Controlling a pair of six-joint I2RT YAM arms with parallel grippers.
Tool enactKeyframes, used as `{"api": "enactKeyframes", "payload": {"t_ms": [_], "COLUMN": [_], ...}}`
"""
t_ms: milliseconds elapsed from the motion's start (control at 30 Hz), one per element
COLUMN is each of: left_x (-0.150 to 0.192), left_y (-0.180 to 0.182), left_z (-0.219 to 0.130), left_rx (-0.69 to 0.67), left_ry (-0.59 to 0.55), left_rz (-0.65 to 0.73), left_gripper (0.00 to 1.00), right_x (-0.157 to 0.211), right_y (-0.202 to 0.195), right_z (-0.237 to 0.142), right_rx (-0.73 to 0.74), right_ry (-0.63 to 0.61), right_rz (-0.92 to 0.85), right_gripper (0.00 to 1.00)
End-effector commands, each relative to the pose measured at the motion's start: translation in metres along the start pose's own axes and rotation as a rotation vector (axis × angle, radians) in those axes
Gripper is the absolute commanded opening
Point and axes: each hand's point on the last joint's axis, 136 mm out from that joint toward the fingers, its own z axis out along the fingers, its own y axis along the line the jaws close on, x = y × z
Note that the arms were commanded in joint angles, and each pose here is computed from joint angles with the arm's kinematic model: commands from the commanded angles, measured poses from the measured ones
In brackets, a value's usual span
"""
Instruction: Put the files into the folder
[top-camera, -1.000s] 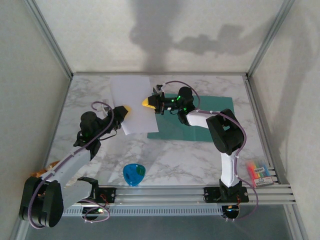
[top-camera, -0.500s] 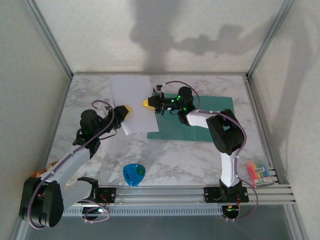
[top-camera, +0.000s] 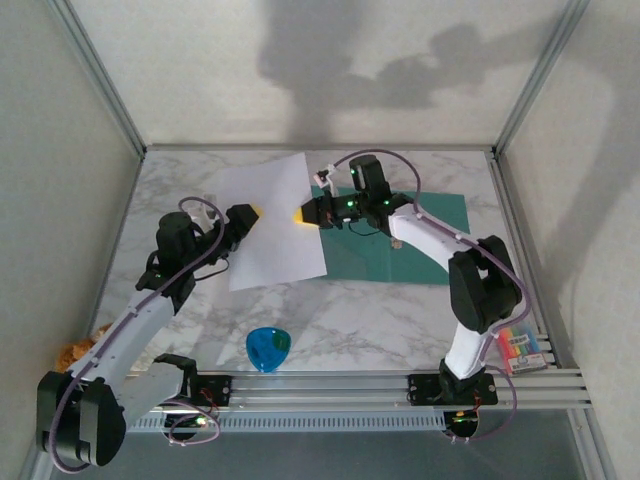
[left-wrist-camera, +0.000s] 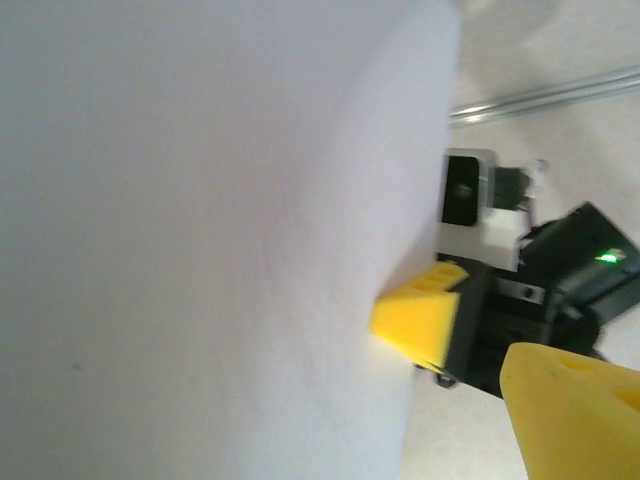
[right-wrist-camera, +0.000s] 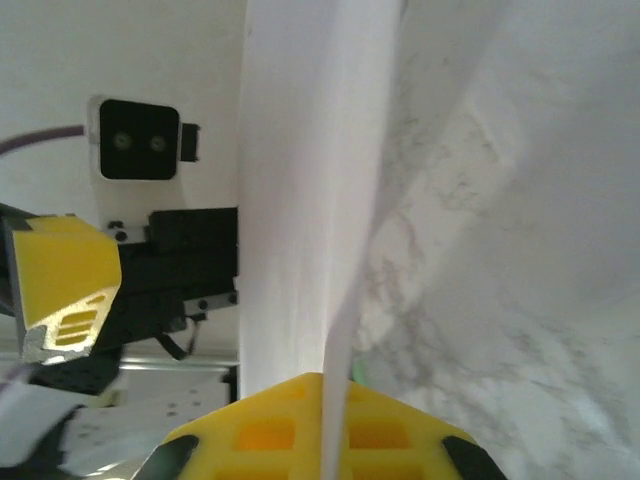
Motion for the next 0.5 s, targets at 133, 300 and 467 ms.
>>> {"api": "enactKeyframes", "payload": {"t_ms": [133, 300, 467], "left_x": [-0.008, -0.007, -0.006], "left_y": [0.009, 0.005, -0.002], "left_z": [-0.002, -0.003, -0.006], "left_rx": [-0.074, -0.078, -0.060], "left_ry": [-0.018, -0.007, -0.001], "left_rz": [0.055, 0.080, 0.089], "left_gripper": [0.94, 0.94, 0.94], "right_x": [0.024, 0.023, 0.025], "right_y": [-0.032, -0.027, -0.016], "right_z": [-0.029, -0.055, -0.091], "right_rx": [0.345, 0.482, 0.641], "right_ry": [0.077, 0.056, 0.023], "right_rz": [-0.117, -0.187, -0.233], "right_gripper": [0.00, 0.00, 0.00]}}
